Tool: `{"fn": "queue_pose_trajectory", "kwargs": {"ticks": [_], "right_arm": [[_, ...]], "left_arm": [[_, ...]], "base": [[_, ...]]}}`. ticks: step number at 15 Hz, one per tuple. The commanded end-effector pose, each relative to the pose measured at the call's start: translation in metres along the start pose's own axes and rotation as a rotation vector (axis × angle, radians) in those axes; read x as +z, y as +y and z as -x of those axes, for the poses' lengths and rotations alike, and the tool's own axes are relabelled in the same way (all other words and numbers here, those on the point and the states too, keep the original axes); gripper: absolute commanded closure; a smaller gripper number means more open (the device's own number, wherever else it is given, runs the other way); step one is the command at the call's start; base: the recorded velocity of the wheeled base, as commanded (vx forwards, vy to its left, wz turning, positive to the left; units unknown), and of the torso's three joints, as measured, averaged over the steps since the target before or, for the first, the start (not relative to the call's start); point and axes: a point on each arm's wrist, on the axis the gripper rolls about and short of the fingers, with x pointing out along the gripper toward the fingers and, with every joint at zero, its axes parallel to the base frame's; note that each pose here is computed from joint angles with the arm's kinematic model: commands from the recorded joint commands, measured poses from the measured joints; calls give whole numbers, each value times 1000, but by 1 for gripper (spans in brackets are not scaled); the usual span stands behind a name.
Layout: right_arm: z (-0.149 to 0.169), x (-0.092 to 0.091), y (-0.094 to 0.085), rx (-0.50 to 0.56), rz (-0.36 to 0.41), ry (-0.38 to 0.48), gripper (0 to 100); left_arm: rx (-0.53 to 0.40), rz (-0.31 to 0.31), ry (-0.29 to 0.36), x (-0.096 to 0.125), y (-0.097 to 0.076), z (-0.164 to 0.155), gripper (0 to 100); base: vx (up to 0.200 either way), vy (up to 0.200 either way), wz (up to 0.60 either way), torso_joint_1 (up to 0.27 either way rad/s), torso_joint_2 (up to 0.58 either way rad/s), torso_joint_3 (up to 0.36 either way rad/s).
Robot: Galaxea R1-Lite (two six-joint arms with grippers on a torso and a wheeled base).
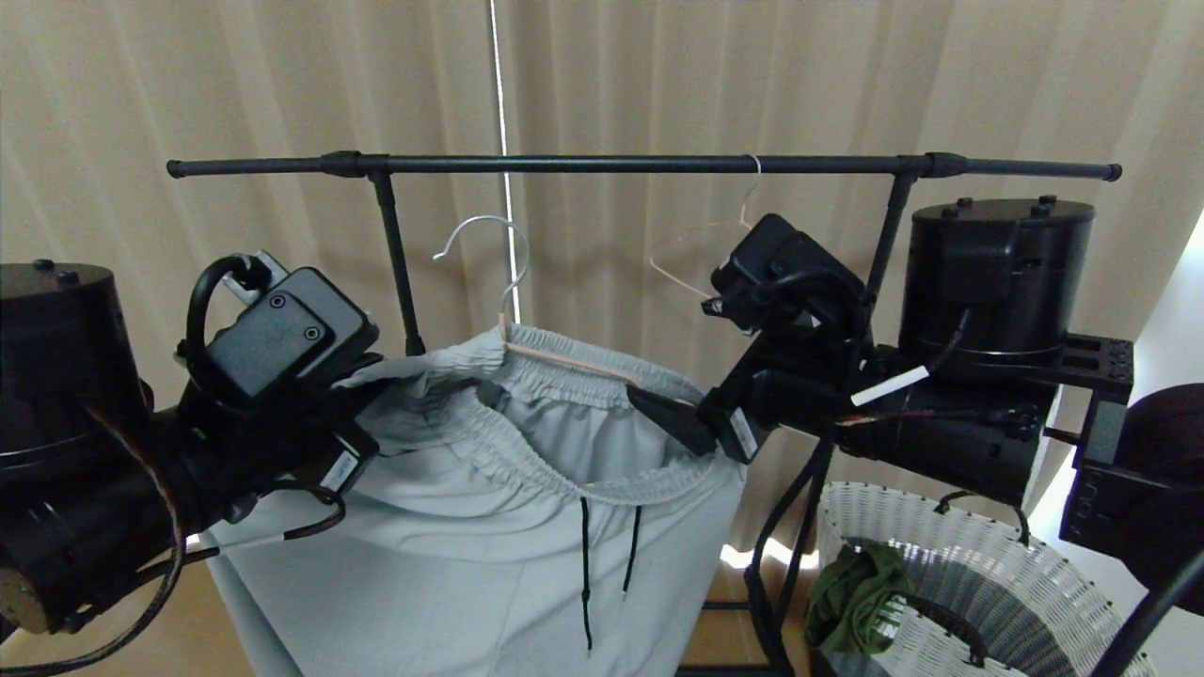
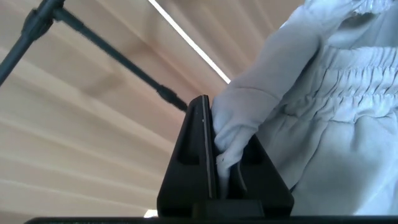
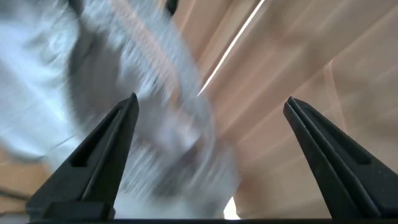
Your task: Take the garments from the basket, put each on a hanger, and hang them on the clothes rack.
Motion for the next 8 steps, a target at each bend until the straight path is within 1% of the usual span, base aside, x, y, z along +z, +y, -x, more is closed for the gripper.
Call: {"fn": "queue_pose_trajectory", "kwargs": {"ticks": [1,4,8], "right_arm": [[-15,-1,1,-5,11,11,0],[-26,-10,7,7,28,43,0],[-37,-15,10,0,29,24,0]], "left_arm": [[-9,0,-22,3,-2,4,100],[-16,-1,-37,5,-3,8,100],[-25,-4,-56,7,-5,12,100]], "base": [[0,0,0,0,0,0],[0,0,0,0,0,0],[0,0,0,0,0,0]]}}
